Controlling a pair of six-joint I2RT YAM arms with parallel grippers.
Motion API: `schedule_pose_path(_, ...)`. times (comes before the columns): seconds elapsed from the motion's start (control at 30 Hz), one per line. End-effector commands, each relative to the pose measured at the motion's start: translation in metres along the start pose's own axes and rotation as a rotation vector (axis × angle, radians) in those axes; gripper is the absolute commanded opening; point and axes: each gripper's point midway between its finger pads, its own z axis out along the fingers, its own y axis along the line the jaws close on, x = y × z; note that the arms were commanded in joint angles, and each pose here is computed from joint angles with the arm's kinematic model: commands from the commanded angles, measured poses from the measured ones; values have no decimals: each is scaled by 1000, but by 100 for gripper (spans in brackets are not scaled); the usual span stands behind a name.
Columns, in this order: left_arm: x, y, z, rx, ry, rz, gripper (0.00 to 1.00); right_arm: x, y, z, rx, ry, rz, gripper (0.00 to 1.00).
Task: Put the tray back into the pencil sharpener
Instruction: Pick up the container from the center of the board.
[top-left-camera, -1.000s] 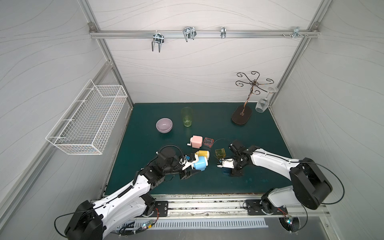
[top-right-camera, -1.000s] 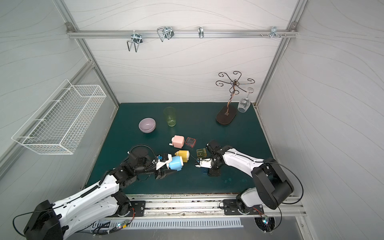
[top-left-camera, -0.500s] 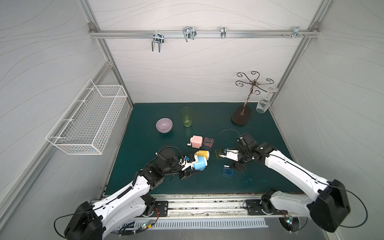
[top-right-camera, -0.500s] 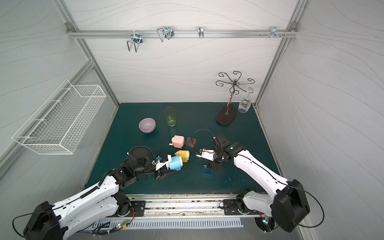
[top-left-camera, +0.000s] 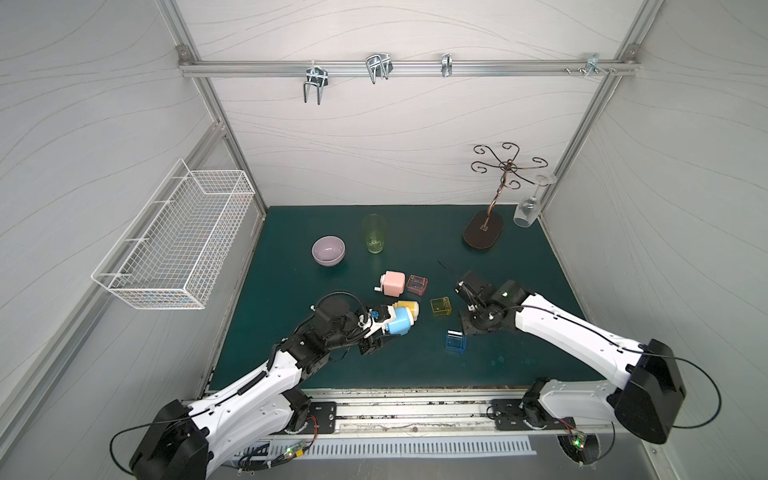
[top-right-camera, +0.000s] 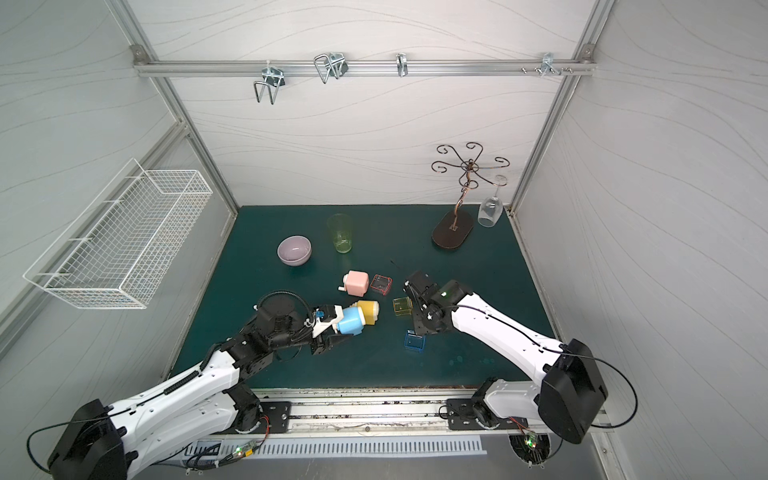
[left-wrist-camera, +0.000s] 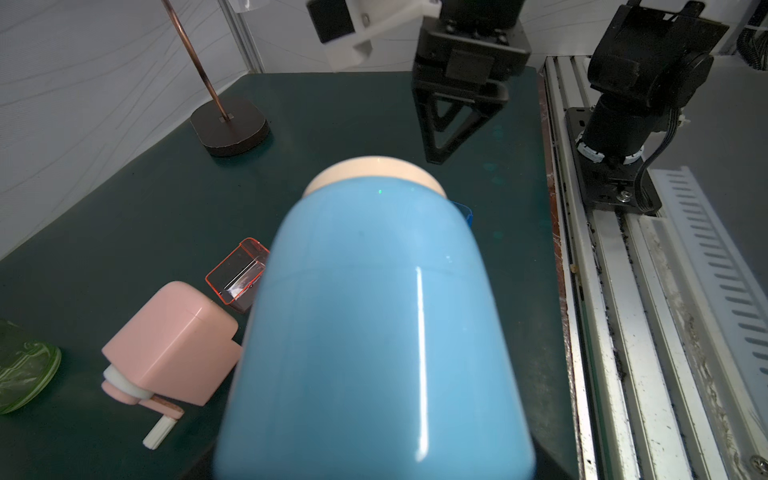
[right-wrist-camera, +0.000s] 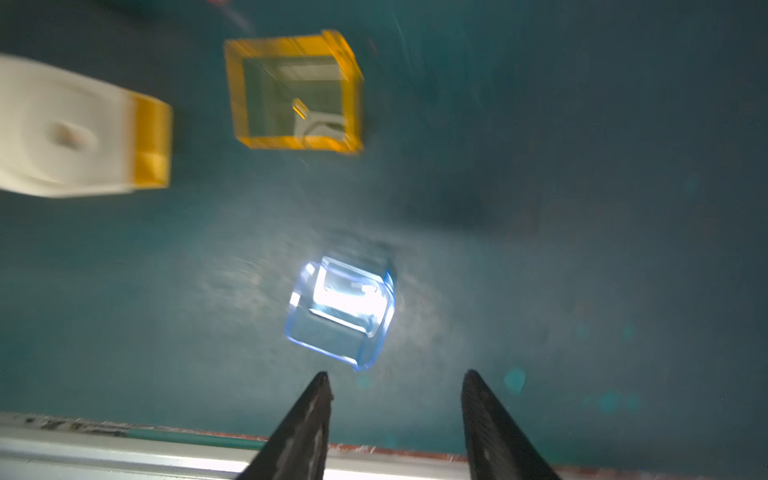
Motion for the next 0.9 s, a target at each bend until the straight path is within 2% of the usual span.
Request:
schedule_pose_path(0.0,-23,8,-1,-26,-87,36,0,20,-6,14,4,38,198,45)
schedule_pose_path(0.23,-25,10,0,-24,-81,36,0,19,5,42,-60,24,271,38)
schedule_pose_path(0.37,-27,10,1,-22,-83,41,0,19,12,47,-103,27,293,38)
schedule_pose_path(0.6,-24,9,3,-14,-77,35,0,18,9,48,-92,24,306,38)
schedule_pose_path(0.87,-23,9,3,-13,-72,31,0,16,9,58,-78,54,322,20)
